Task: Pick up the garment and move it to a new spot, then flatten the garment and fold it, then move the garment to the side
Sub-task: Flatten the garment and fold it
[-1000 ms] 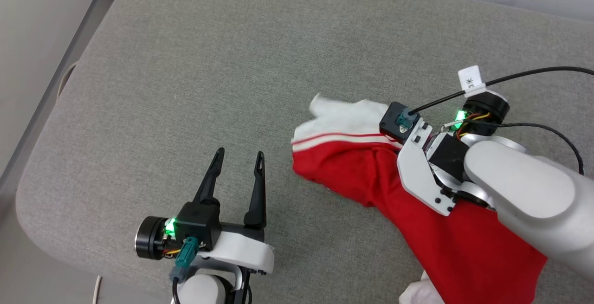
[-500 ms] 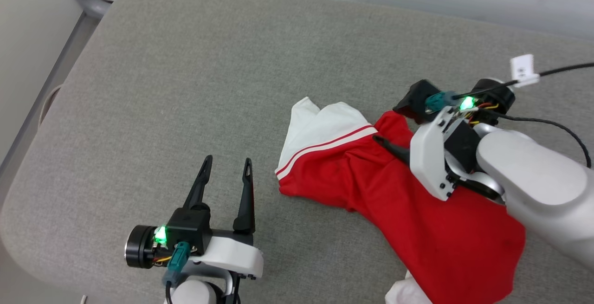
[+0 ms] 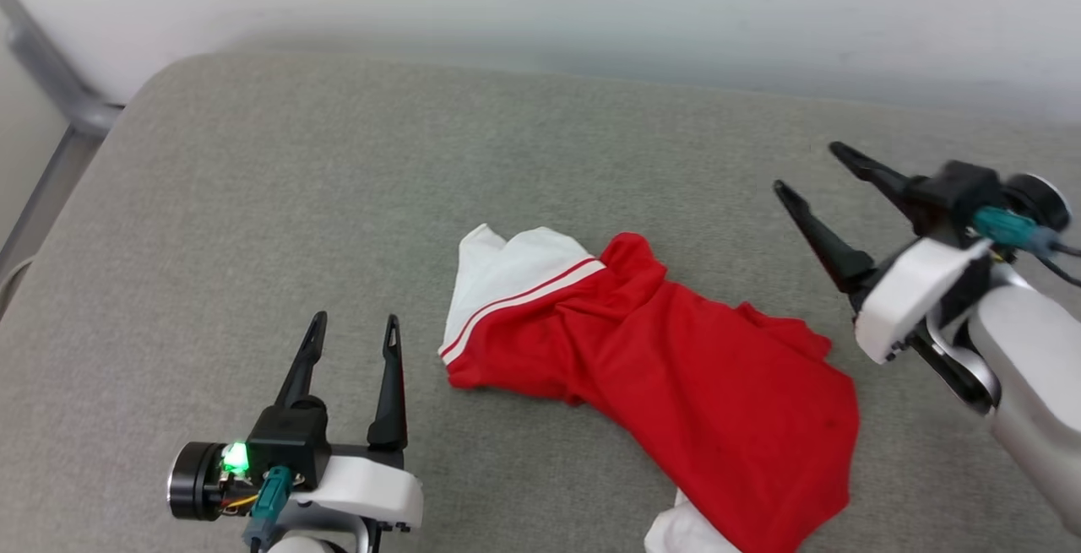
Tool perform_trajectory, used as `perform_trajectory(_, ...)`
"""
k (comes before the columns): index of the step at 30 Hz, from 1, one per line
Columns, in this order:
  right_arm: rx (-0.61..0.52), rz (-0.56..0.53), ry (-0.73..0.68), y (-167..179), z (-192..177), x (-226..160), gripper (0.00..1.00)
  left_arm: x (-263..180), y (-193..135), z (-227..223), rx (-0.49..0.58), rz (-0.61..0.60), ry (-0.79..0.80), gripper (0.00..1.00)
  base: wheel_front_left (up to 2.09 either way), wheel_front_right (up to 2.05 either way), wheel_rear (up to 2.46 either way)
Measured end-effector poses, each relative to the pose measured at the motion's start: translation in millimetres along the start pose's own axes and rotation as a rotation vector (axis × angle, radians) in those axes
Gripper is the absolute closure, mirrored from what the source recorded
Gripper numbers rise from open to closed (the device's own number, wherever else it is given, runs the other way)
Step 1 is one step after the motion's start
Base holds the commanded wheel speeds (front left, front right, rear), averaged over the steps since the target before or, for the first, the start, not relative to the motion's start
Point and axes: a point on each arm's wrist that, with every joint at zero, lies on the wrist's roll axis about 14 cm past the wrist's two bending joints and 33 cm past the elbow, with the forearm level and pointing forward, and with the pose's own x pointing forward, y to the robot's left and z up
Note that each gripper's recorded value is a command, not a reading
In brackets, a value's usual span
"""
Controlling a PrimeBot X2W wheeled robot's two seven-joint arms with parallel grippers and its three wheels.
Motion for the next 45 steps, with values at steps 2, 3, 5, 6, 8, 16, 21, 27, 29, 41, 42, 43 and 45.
perform_trajectory(2,0.013,-0.067,-0.032,-12,4,-15,0.00,0,-2,2,0.002,-0.014,-0.007,0.00,0.00,0.00,0.00)
perform_trajectory(3,0.025,-0.101,-0.049,-17,6,-23,0.00,0,-4,3,0.002,-0.020,-0.011,0.00,0.00,0.00,0.00)
perform_trajectory(5,0.037,-0.153,-0.082,-22,10,-38,0.00,0,-8,7,0.002,-0.037,-0.022,0.00,0.00,0.00,0.00)
perform_trajectory(6,0.044,-0.181,-0.100,-24,12,-47,0.00,-1,-10,7,0.001,-0.041,-0.025,0.00,0.00,0.00,0.00)
perform_trajectory(8,0.055,-0.238,-0.123,-29,12,-64,0.00,-3,-12,8,0.000,-0.049,-0.026,0.00,0.00,0.00,0.00)
perform_trajectory(16,0.040,-0.359,-0.172,-32,27,-107,0.00,-8,-13,9,-0.003,-0.058,-0.030,0.00,0.00,0.00,0.00)
perform_trajectory(21,0.005,-0.319,-0.146,-28,50,-103,0.00,-10,-13,9,-0.004,-0.059,-0.028,0.00,0.00,0.00,0.00)
perform_trajectory(27,0.015,-0.138,0.171,0,12,-93,0.00,-10,-13,6,0.000,-0.056,-0.018,0.00,0.00,0.00,0.00)
perform_trajectory(29,0.002,-0.066,0.312,12,-10,-96,0.00,-9,-12,4,0.001,-0.054,-0.014,0.00,0.00,0.00,0.00)
perform_trajectory(41,0.073,0.172,0.862,49,-138,-117,0.00,5,-11,-10,0.003,-0.037,0.027,0.00,0.00,0.00,0.00)
perform_trajectory(42,0.078,0.185,0.899,53,-149,-122,0.00,6,-9,-11,0.005,-0.032,0.029,0.00,0.00,0.00,0.00)
perform_trajectory(43,0.083,0.196,0.922,55,-156,-124,0.00,7,-8,-12,0.007,-0.027,0.033,0.00,0.00,0.00,0.00)
perform_trajectory(45,0.083,0.210,0.942,57,-164,-124,0.00,7,-6,-14,0.008,-0.020,0.041,0.00,0.00,0.00,0.00)
